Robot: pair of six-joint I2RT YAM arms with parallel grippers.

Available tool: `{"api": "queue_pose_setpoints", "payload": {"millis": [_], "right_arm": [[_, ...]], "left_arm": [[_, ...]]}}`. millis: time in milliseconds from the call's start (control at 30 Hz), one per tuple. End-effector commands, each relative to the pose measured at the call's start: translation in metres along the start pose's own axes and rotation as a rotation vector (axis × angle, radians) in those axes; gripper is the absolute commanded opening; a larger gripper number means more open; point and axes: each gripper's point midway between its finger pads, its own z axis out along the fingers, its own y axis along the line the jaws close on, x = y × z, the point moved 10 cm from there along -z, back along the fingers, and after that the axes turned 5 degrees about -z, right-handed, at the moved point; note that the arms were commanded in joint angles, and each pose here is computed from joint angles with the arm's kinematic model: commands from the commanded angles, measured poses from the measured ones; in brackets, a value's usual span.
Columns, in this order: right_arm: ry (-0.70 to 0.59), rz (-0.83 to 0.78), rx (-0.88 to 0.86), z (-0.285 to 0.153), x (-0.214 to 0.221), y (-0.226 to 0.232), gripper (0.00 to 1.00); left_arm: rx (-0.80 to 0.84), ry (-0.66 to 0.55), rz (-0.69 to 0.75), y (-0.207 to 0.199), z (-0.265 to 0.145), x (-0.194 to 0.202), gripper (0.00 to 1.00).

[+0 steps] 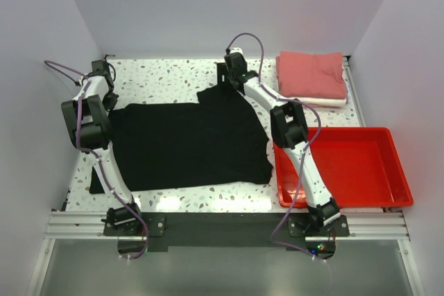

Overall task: Fold and stack the t-shirts
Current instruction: Fold the tshirt

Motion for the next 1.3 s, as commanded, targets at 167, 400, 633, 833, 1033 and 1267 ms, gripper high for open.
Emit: {"api": "queue_pose_setpoints", "payload": {"millis": [167, 400, 633, 833, 1033, 1267], "right_arm": [[-0.042, 0.000, 0.054, 0.005, -0.011, -0.003, 0.59], [0.042, -0.040, 0.118, 0.001, 0.009, -0.010, 0.00], [-0.054, -0.068, 0.096, -0.008, -0.018, -0.009, 0.00], [-0.189, -0.108, 0.048, -0.024, -0.061, -0.006, 0.00], [-0.270, -0.108, 0.002, -0.052, -0.090, -0.006, 0.00], [-0.337, -0.124, -0.105, -0.090, -0.094, -0.006, 0.00]], "left_arm": [[-0.003, 0.024, 0.049, 0.004, -0.002, 0.001, 0.00], [0.004, 0.013, 0.067, 0.002, 0.001, -0.001, 0.00], [0.064, 0.016, 0.066, -0.014, 0.001, -0.009, 0.00], [0.110, -0.006, 0.066, -0.030, -0.005, -0.025, 0.00], [0.139, -0.035, 0.064, -0.037, -0.018, -0.039, 0.00], [0.112, -0.008, 0.042, -0.018, -0.030, -0.028, 0.00]]}}
